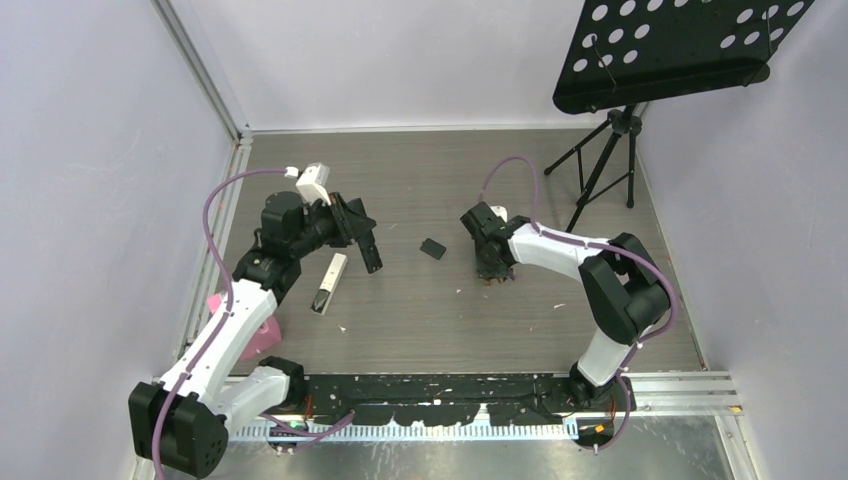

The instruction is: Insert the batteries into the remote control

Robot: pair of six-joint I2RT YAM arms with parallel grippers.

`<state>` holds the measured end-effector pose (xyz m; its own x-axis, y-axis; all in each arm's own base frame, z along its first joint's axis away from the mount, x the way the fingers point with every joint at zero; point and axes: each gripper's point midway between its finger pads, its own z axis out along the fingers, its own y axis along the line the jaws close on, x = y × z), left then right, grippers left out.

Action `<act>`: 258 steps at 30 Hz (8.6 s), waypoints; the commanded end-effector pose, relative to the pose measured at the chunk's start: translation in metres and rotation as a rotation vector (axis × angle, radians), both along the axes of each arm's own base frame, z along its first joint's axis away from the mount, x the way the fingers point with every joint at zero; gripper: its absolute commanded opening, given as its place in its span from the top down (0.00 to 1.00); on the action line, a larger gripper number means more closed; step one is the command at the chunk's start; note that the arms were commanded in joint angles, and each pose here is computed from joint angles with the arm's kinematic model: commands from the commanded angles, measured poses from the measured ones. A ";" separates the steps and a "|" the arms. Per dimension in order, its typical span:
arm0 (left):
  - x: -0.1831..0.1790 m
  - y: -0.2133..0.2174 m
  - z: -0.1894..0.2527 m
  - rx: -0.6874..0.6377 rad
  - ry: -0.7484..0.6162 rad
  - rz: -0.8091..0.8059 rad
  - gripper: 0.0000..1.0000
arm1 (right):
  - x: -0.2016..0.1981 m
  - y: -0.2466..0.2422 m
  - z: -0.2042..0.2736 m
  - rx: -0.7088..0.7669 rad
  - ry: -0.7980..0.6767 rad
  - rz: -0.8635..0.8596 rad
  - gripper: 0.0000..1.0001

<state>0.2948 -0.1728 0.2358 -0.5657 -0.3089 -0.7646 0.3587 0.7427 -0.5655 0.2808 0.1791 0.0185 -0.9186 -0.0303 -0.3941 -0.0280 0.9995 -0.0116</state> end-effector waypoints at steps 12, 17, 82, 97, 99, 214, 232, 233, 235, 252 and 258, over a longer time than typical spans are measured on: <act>0.000 -0.005 0.023 -0.032 -0.059 -0.028 1.00 | -0.002 -0.003 -0.017 0.019 0.031 -0.052 0.84; 0.000 -0.016 0.024 -0.107 -0.041 -0.058 1.00 | 0.009 0.011 0.012 0.114 -0.076 -0.013 0.87; -0.007 -0.053 0.130 -0.622 -0.077 -0.231 1.00 | -0.075 0.186 0.266 0.702 -0.684 0.579 0.89; -0.019 -0.055 0.155 -0.641 -0.097 -0.288 1.00 | -0.084 0.183 0.227 0.572 -0.541 0.647 0.87; -0.020 -0.056 0.156 -0.641 -0.100 -0.295 1.00 | -0.081 0.182 0.223 0.552 -0.532 0.633 0.86; -0.018 -0.060 0.153 -0.670 -0.073 -0.324 1.00 | -0.038 0.193 0.339 1.431 -0.448 0.079 0.24; -0.012 -0.059 0.151 -0.684 -0.048 -0.291 1.00 | -0.040 0.193 0.337 1.435 -0.444 0.096 0.49; -0.012 -0.059 0.151 -0.685 -0.049 -0.291 1.00 | -0.041 0.193 0.336 1.434 -0.443 0.096 0.50; -0.013 -0.059 0.152 -0.688 -0.049 -0.292 1.00 | -0.041 0.194 0.336 1.435 -0.442 0.099 0.52; -0.013 -0.058 0.155 -0.714 -0.050 -0.288 1.00 | -0.040 0.195 0.337 1.442 -0.457 0.114 0.55; -0.012 -0.056 0.155 -0.723 -0.049 -0.273 1.00 | -0.040 0.196 0.333 1.443 -0.458 0.118 0.57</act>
<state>0.2860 -0.2317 0.3601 -0.7194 -0.5655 -0.4032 0.4247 0.1012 -0.8997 0.2441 0.3728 0.3378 -0.7415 0.5525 -0.3807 -0.3208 0.2064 0.9244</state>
